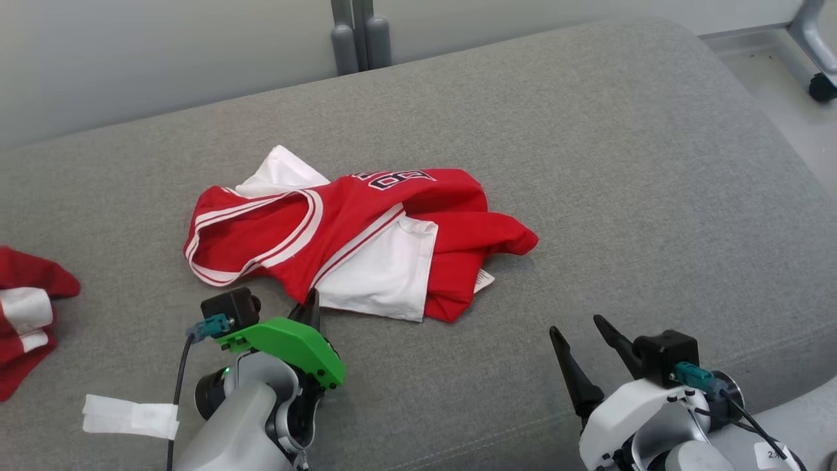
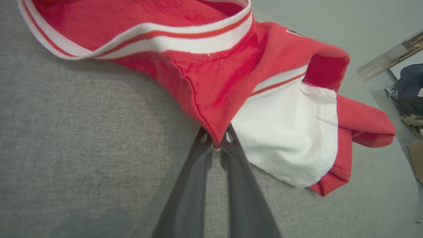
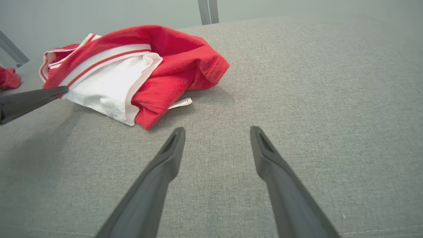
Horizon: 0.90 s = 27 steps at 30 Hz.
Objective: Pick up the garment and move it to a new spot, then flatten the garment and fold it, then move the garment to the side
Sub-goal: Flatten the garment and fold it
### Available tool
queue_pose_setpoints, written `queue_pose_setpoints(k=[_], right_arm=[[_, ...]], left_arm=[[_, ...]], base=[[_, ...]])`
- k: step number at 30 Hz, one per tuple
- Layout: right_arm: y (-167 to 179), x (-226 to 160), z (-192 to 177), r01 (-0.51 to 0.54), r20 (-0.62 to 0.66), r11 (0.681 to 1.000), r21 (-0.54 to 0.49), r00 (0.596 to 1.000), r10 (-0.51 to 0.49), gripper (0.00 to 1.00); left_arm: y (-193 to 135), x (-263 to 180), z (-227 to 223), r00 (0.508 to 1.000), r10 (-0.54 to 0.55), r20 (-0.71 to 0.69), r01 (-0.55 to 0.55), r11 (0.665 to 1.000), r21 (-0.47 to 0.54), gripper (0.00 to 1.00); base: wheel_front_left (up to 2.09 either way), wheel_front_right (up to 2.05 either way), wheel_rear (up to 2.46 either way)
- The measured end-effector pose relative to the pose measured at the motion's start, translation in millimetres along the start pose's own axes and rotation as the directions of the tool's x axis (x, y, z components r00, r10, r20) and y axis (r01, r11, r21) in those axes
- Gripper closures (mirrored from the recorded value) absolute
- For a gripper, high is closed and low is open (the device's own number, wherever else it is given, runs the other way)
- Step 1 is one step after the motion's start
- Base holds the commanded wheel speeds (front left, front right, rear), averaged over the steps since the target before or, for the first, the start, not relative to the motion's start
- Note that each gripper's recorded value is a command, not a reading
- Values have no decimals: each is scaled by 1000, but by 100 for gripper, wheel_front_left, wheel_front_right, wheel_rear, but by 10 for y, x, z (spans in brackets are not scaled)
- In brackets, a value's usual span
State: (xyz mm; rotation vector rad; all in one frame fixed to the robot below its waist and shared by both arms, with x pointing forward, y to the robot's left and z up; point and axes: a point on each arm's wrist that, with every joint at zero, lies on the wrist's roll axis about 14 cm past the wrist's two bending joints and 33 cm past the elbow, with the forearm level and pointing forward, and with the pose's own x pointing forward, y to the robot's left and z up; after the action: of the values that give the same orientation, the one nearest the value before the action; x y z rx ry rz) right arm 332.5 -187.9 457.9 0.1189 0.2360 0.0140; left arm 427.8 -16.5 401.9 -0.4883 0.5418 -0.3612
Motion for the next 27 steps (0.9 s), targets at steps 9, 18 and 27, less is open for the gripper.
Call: queue_pose_setpoints(k=[9,18,27], right_arm=[[185,25,30,-61,13,998,0,998,61,0],[313,5,95,-100,31,995,-9,994,101,0],[209,-56,77,-64,24,998,-11,998,65,0]], left_arm=[[141,-324,401,996,33,87,-34,999,11,100],[641,-646,584,973,210,93,-219,970,105,100],[980,-588,814,939,329,102,-344,914,215,100]], base=[[0,0,0],[0,0,0],[0,0,0]])
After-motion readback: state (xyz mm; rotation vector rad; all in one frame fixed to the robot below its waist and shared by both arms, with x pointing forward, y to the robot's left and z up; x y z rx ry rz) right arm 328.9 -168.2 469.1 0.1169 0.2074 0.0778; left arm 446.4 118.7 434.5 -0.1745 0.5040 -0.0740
